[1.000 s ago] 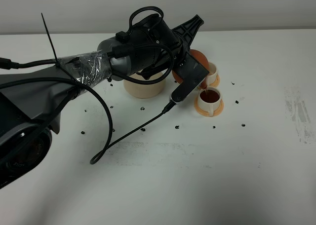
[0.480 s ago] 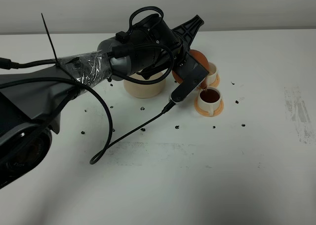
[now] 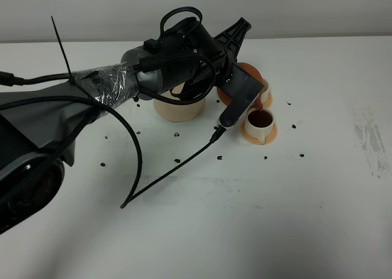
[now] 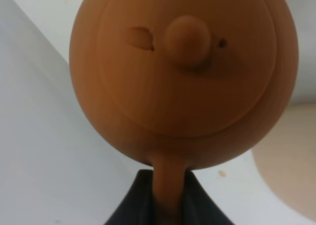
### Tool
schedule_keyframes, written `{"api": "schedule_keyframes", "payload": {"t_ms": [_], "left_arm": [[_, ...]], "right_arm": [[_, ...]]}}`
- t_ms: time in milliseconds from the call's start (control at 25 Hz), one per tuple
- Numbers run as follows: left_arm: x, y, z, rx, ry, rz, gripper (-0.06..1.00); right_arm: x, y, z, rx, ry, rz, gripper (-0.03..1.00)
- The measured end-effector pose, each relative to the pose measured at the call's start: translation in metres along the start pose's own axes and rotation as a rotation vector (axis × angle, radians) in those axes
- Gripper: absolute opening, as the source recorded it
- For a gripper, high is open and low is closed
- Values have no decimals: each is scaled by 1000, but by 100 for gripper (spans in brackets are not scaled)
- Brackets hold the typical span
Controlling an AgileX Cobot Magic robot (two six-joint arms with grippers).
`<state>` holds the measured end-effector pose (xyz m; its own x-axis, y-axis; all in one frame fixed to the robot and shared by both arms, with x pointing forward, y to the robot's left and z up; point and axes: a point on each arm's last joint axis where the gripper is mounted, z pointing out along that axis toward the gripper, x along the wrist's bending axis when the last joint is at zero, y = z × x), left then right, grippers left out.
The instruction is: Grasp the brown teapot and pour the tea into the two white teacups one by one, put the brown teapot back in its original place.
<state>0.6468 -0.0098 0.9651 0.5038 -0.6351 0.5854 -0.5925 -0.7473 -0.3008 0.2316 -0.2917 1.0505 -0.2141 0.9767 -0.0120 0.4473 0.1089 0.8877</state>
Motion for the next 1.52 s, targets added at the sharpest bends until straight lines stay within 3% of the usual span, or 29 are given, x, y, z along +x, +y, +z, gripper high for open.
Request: {"api": "schedule_keyframes", "payload": {"t_ms": [360,600,800,1040,1200,1400,1520], "left_arm": [[-5,3,-2,-44,-60,-167,12],[-2,-12,-30,-75,-76,-266,12],[-24,-17,-48,-123,-145,-380,12],[-61,-18,-56,-162,-284,-717,12],[-88,-14,-46,-146,-386,-888,12],[-115,-4,-37,-142,-435,-958,12],[-120,-2,-36,-141,-441,-963,12]], "right_arm": [[0,0,0,0,0,0,49],[0,0,0,0,0,1,49],[0,0,0,0,1,1,49],[0,0,0,0,1,1,49],[0,0,0,0,1,1,49],[0,0,0,0,1,1,49],[0,0,0,0,1,1,49]]}}
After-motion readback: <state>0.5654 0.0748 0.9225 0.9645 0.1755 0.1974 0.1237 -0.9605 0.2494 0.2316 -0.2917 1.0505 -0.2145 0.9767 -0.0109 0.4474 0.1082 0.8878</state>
